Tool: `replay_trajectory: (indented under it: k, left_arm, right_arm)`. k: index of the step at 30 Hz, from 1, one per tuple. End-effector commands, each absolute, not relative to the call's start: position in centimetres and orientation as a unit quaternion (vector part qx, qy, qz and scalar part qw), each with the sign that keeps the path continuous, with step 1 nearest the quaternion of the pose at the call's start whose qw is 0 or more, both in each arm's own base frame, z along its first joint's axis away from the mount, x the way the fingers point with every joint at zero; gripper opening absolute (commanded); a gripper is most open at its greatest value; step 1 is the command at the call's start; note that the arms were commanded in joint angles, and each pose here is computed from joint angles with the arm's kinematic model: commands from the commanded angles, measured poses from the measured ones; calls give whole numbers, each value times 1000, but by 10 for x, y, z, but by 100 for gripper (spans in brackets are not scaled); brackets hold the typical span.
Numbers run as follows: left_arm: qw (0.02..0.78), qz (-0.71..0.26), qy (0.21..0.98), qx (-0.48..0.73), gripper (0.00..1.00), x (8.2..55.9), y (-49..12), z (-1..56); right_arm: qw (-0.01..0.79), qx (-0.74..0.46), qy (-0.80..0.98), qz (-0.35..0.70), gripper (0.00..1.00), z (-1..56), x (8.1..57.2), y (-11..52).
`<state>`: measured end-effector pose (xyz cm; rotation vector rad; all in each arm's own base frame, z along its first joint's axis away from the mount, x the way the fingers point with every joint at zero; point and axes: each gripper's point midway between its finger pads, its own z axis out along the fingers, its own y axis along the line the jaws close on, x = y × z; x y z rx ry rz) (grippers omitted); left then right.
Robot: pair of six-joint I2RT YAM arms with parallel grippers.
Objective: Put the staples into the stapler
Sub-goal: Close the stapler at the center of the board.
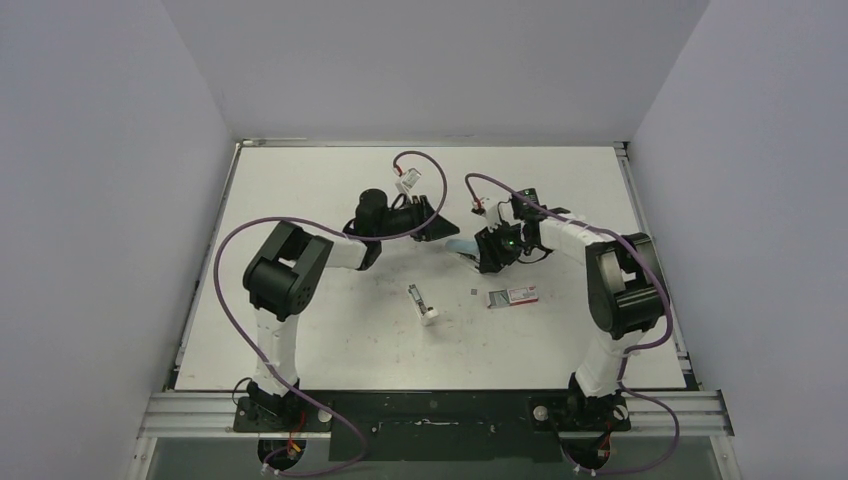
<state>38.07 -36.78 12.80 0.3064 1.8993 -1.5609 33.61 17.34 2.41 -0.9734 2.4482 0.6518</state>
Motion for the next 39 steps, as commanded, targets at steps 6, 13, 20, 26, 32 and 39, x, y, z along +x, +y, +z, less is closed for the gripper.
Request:
replay_trajectory:
  k: [6,13,20,26,32,39]
  left_arm:
    - [400,-547,695,240,60,386,-359,150]
    - [410,-470,707,333,71,387,-364,144]
    - [413,-398,648,501,89,380,-367,129]
    - [371,-357,588,624,93,379,-366,106]
    - [288,-344,543,709,92,371,-373,84]
    - [219,-321,507,769,86,356,-371,55]
  right_arm:
    - [260,-402,840,255,53,67,335,157]
    - [266,-386,839,278,56,88,332,158]
    - [269,-342,847,306,59,98,340,152]
    - [274,-303,856,317,59,101,344,128]
    - [275,-291,862,313,59,98,339,115]
    - [269,-283,863,321,58,93,334,111]
